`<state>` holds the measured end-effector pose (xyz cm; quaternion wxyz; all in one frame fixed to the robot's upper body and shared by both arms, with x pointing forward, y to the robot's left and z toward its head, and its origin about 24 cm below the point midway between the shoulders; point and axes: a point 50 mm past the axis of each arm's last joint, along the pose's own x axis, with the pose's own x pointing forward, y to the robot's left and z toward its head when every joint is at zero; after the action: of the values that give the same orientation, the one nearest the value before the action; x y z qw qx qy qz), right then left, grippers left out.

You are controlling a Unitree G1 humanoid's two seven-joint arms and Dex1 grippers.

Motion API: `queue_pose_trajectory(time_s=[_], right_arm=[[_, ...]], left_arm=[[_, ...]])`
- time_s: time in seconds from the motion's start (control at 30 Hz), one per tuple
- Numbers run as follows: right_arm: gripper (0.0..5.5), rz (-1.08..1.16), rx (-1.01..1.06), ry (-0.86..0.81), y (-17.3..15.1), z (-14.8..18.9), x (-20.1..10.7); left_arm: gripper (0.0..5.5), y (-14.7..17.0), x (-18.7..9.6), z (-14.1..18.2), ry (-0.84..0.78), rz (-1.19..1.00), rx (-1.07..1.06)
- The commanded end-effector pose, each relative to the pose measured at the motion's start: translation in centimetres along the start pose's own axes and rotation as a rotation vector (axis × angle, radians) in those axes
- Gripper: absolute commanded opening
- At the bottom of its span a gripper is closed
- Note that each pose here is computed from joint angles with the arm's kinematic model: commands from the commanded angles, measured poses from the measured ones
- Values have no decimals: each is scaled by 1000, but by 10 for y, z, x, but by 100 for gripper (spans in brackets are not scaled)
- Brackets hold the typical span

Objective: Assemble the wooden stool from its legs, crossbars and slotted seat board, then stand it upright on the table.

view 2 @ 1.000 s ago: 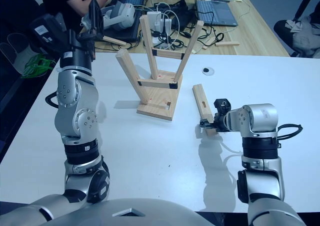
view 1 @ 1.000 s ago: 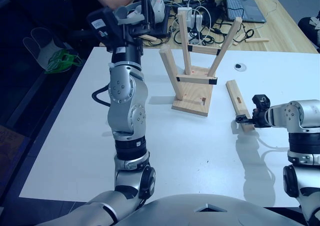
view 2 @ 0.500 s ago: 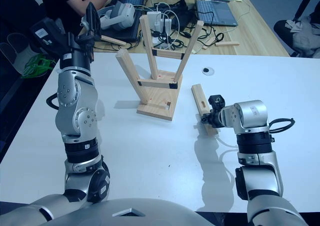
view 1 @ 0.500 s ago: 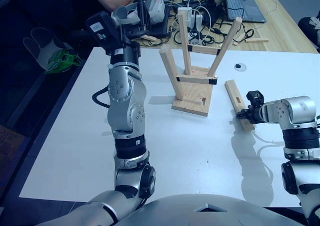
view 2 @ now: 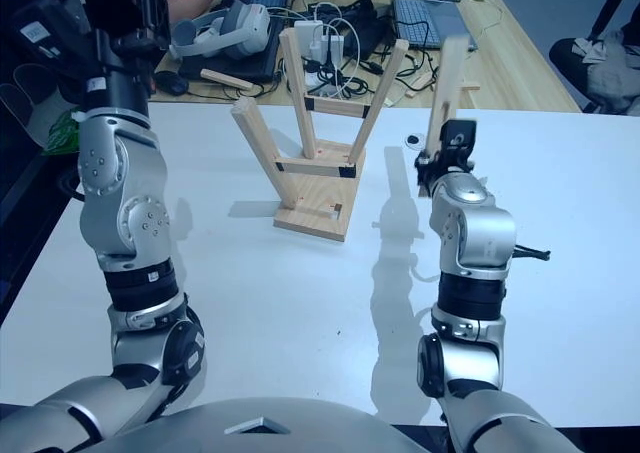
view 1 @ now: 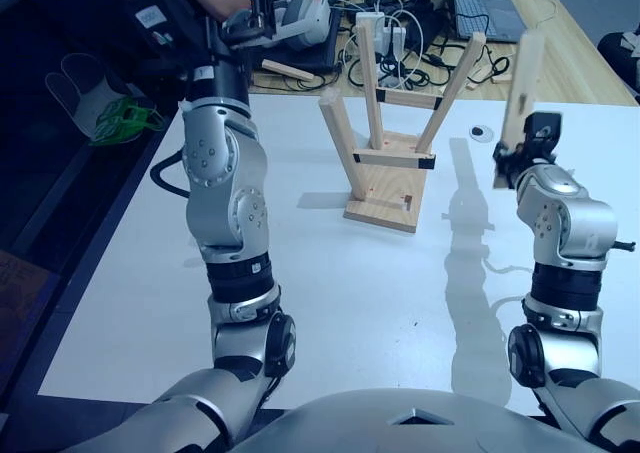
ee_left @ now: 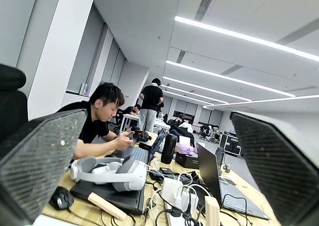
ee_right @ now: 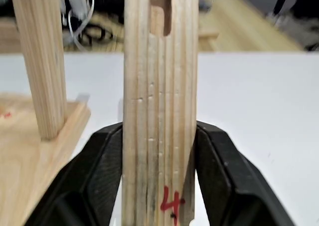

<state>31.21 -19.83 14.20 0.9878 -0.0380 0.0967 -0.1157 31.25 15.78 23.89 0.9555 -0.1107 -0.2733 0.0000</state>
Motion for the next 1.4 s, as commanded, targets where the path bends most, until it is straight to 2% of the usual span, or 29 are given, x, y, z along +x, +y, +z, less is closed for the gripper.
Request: queue_pose_trajectory(time_s=[0.03, 0.17, 0.27, 0.33, 0.43, 0.6, 0.7, 1.07, 1.4], right_arm=[[201, 28, -72, -372, 4, 40, -13], [201, 308, -143, -603, 22, 68, -28], [201, 563, -169, -707, 41, 83, -46], [201, 687, -175, -737, 53, 88, -57], [201, 873, -174, -759, 69, 91, -77], [201, 1029, -211, -741, 80, 82, -94], [201, 1024, -214, -729, 79, 79, -93], [201, 965, -203, -739, 78, 83, -88], [201, 972, -201, -743, 80, 83, -91]], left_arm=[[540, -2, 16, 12, -7, -78, -33], [540, -33, 18, 17, 60, -378, -222], [540, -60, 0, 16, 173, -692, -300], [540, -70, -12, 18, 219, -826, -326], [540, -75, -20, 18, 257, -905, -325], [540, -70, -13, 14, 273, -847, -290], [487, -66, -10, 15, 256, -808, -336], [303, -68, -27, 14, 307, -896, -426], [141, -73, -23, 7, 360, -875, -383]])
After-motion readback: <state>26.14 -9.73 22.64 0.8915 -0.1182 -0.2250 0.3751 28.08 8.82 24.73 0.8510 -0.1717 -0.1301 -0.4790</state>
